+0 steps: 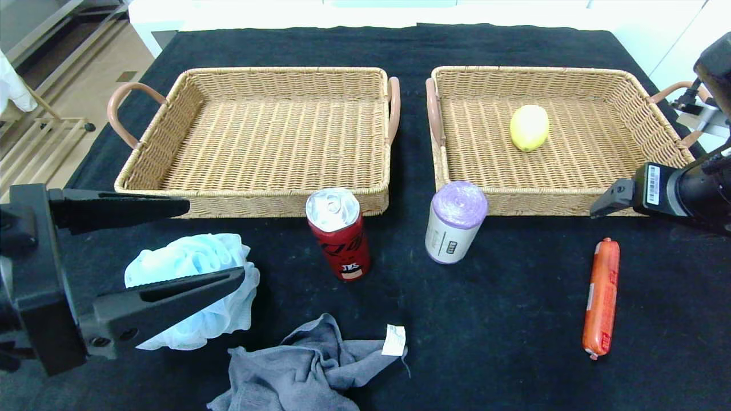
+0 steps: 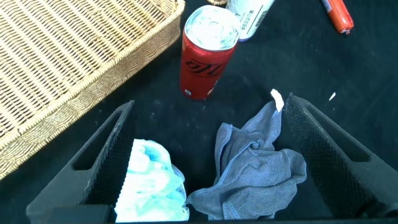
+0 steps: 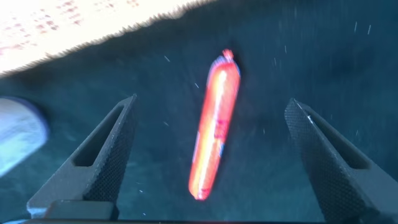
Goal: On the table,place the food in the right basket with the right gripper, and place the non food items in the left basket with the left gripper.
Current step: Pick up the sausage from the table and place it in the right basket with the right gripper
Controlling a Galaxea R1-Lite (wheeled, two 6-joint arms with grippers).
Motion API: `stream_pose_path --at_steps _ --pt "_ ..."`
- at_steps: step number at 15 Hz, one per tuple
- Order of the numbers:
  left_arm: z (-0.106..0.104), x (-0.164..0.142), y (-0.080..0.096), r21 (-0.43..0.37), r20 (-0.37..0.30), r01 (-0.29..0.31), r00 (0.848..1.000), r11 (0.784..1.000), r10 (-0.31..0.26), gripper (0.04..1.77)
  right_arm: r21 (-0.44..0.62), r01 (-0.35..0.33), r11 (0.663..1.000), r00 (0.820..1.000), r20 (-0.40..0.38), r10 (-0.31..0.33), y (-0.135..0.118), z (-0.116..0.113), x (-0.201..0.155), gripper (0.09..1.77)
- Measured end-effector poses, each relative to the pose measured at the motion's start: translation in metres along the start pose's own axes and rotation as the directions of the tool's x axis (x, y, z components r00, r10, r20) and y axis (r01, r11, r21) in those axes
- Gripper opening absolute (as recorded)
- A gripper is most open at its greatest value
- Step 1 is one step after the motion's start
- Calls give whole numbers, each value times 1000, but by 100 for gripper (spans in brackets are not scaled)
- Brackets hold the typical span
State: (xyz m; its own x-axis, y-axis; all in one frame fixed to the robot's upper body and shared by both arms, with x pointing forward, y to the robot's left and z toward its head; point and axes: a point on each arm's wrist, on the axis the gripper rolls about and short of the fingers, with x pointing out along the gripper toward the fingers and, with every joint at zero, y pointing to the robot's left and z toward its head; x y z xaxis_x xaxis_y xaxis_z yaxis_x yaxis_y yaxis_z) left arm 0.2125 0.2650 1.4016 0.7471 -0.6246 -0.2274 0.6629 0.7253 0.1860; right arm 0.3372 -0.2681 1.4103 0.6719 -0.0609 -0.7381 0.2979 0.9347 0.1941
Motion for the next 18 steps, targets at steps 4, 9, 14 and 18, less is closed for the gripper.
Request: stream_pose_path --at_steps 4,9,14,18 --pt "0 0 0 -1 -1 1 1000 1000 -1 172 23 26 999 999 -44 -25 -3 -13 18 171" --pt "0 0 0 0 -1 1 1000 1000 -1 172 23 -12 1000 995 -96 14 -6 -28 33 171" --pt "-1 0 0 -1 -5 2 1000 1000 -2 172 12 -3 1000 993 -116 4 -5 -36 44 171" --pt "-2 -1 -1 -1 -3 1 1000 1000 -1 172 6 7 1000 991 -135 -6 -5 -41 54 171"
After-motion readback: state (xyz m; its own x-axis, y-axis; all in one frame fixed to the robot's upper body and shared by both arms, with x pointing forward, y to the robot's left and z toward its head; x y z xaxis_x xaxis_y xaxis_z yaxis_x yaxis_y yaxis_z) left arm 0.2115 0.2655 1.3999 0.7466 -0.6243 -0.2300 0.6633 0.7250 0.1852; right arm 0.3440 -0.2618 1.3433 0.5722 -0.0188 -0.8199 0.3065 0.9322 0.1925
